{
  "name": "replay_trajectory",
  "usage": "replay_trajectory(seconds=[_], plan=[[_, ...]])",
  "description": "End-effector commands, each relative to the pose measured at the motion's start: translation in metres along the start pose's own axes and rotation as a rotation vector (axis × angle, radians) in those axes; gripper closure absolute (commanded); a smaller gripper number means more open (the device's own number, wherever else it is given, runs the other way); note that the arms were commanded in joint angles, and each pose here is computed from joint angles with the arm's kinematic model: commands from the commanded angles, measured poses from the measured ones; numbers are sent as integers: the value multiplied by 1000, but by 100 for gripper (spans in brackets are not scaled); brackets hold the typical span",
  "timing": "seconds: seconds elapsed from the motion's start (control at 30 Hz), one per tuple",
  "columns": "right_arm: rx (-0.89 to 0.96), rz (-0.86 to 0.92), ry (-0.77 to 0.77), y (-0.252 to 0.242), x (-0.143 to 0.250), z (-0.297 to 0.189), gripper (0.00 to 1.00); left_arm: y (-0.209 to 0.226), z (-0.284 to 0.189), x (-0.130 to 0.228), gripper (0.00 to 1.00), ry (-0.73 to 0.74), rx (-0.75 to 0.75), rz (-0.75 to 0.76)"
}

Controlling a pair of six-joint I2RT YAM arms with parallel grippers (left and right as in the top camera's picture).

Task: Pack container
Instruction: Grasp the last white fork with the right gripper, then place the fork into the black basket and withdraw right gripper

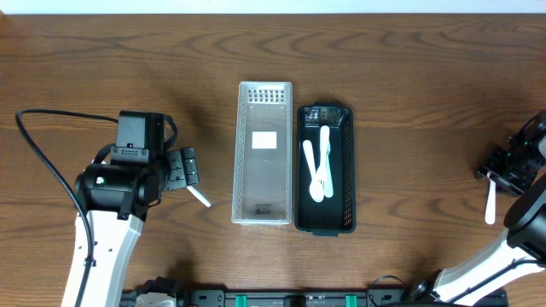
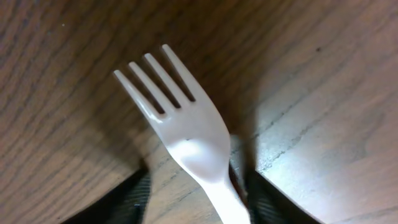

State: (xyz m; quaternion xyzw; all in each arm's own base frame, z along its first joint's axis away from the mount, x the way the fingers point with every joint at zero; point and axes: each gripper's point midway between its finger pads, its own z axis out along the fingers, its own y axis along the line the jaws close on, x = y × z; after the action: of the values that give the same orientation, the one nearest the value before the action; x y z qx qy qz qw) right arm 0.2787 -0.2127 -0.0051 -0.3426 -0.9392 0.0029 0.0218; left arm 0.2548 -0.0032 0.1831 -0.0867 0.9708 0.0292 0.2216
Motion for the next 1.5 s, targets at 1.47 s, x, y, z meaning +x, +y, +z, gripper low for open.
replay_trajectory(seconds=[1.47], plan=[[-428, -527, -439, 256, 99, -191, 86, 2, -1, -2, 4, -7, -12, -16]])
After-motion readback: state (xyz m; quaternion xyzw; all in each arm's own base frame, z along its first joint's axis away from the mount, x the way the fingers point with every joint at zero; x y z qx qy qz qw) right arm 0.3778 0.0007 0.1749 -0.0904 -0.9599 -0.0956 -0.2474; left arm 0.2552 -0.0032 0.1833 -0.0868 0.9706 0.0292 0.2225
